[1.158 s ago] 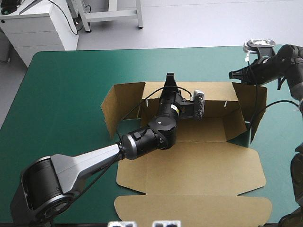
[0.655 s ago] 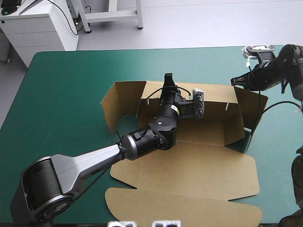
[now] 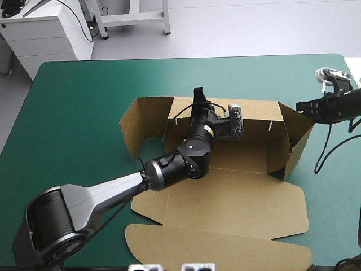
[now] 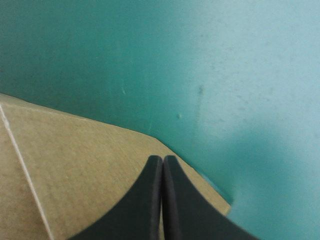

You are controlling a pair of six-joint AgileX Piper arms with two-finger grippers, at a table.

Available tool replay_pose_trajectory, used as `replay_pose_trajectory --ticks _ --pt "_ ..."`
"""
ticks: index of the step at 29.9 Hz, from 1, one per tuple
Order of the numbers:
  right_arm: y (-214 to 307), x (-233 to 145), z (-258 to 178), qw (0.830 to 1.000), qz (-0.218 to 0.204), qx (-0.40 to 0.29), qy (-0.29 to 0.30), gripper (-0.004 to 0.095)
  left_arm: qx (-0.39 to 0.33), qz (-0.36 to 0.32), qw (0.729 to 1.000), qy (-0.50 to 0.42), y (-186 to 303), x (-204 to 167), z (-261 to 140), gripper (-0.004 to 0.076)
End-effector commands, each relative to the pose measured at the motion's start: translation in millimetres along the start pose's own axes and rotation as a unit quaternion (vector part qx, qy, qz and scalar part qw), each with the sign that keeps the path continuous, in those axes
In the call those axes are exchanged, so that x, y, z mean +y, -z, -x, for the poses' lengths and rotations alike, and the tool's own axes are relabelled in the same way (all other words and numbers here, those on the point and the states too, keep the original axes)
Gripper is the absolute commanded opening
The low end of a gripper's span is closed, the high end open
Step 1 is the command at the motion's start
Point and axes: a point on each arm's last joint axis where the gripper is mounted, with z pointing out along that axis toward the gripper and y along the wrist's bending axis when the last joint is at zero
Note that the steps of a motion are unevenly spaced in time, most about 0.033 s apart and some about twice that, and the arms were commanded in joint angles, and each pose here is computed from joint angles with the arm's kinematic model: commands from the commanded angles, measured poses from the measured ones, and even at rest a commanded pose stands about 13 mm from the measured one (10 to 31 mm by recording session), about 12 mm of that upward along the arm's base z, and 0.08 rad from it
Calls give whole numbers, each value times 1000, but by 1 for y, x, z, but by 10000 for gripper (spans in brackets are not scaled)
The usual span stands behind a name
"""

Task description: Fold the box

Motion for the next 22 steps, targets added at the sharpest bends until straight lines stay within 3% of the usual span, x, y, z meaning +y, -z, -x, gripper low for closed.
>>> replay_pose_trajectory --ticks 1,9,17,22 --pt "9 15 -7 998 56 -12 23 -20 -20 9 999 50 16 17 3 -8" --pt "-1 16 -24 996 82 10 27 -20 -20 8 998 51 16 17 3 -8" --pt "1 37 -44 985 154 -44 58 -20 -33 5 998 52 16 16 5 -8" --pt "-3 46 -70 977 171 -91 95 -20 -33 6 999 42 16 16 5 -8"
